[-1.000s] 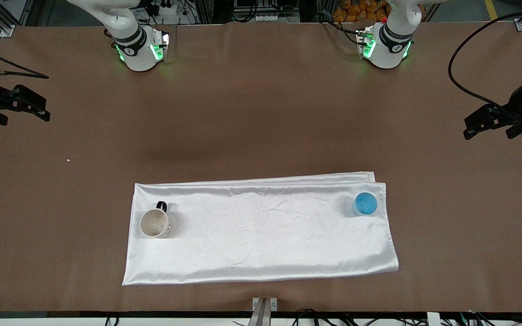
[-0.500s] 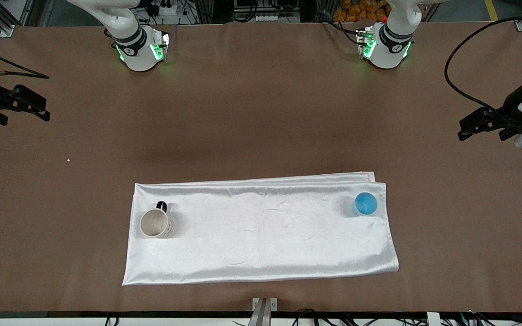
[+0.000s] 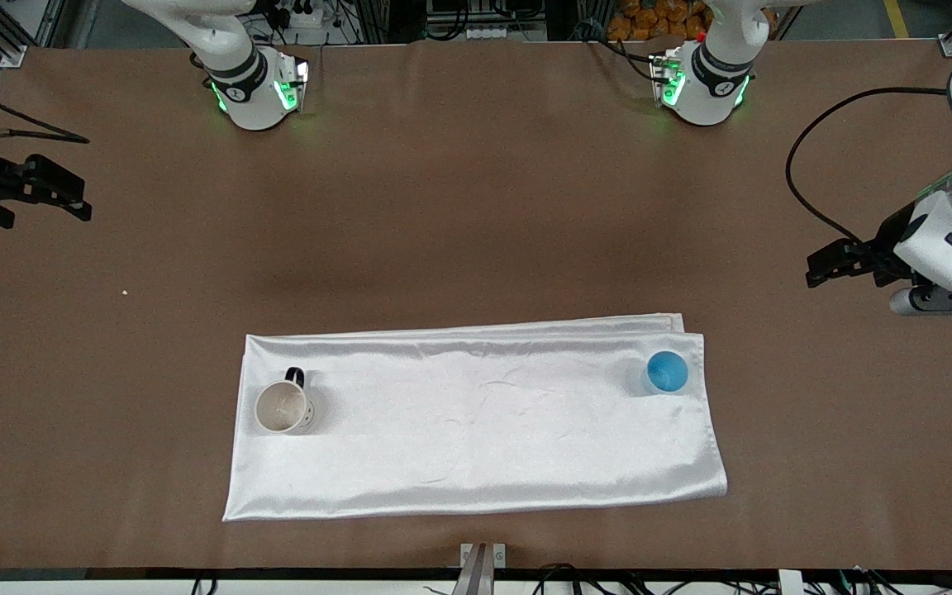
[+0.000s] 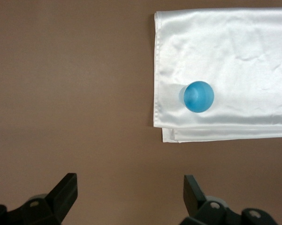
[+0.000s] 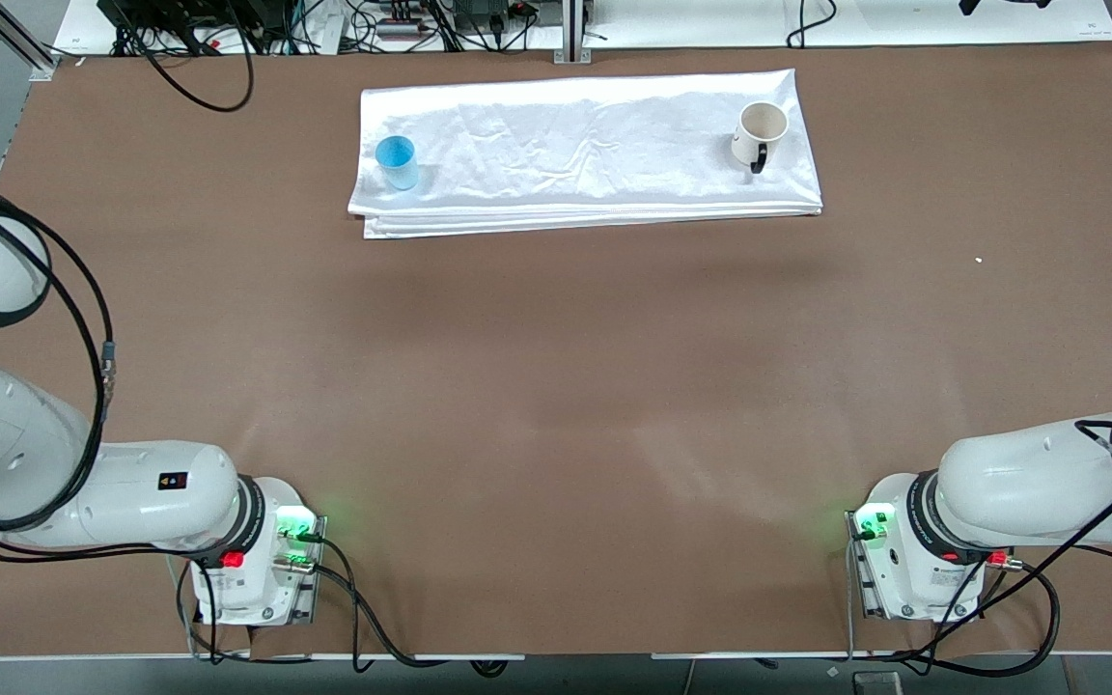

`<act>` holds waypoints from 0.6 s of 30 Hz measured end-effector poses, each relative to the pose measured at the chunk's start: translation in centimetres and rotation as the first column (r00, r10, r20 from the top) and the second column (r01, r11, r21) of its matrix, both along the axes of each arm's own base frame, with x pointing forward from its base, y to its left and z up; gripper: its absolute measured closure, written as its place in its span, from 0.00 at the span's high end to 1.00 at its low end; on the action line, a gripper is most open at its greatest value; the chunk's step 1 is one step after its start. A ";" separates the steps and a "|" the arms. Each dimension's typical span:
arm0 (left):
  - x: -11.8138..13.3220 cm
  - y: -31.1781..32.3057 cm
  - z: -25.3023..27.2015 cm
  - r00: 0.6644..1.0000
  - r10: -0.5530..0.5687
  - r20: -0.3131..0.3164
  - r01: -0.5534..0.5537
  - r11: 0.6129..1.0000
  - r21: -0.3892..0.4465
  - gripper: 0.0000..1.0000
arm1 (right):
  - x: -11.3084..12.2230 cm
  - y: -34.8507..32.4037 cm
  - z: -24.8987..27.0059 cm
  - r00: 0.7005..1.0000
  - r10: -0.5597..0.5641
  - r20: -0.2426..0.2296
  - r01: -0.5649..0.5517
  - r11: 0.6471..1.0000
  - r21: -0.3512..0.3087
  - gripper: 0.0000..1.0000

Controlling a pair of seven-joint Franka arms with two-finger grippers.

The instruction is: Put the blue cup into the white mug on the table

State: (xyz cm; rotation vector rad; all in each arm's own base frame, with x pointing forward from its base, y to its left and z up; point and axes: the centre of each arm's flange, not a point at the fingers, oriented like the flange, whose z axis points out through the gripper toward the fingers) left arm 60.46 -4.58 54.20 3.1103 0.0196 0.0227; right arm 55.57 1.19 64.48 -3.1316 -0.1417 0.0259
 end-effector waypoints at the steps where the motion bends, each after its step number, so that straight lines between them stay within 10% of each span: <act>1: 0.1 0.0 -0.7 1.000 0.000 0.003 0.000 1.000 0.000 1.00 | 0.0 0.0 0.0 1.000 0.000 -0.001 0.000 1.000 0.000 1.00; 18: 0.2 -2.8 -10.4 0.997 -0.024 0.078 0.026 1.000 -0.017 1.00 | 1.0 2.6 -3.7 0.998 0.047 -0.045 -0.047 0.999 0.004 1.00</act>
